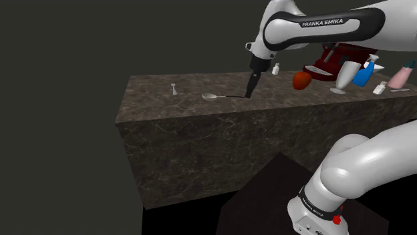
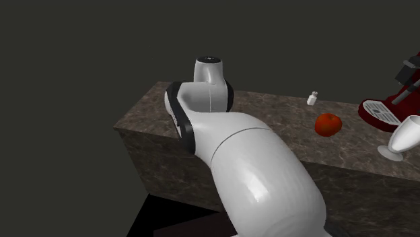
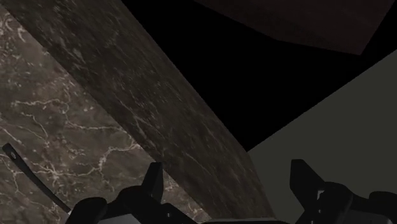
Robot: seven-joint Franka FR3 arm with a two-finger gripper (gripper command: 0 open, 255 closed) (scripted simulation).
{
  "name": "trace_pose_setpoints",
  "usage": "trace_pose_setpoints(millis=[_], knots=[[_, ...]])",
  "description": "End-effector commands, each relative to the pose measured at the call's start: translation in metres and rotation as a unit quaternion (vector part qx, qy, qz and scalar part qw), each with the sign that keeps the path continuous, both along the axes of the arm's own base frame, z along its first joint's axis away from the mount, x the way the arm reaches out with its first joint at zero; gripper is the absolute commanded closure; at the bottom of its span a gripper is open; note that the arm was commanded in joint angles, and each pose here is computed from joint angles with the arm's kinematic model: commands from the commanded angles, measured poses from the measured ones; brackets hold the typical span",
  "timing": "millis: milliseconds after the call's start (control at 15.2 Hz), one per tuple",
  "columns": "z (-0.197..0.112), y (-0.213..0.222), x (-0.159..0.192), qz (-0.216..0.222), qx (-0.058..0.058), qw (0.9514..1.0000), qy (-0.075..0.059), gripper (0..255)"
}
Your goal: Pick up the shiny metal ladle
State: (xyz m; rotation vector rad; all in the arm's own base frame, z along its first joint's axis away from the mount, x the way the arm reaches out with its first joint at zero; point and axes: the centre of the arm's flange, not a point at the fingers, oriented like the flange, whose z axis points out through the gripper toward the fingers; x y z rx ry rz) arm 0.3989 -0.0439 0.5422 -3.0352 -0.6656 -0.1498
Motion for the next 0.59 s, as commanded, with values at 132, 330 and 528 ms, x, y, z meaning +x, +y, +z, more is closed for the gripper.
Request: trace_pose_setpoints(millis=[132,330,528], knots=[[-0.021,-0.028,0.035,0.059,-0.013,0.9982,-0.003,0],[-0.038,-0.046,0.065,0.101,-0.022,0.9947,-0.005,0],[-0.055,-0.062,0.096,0.143,-0.031,0.9893,-0.006,0]])
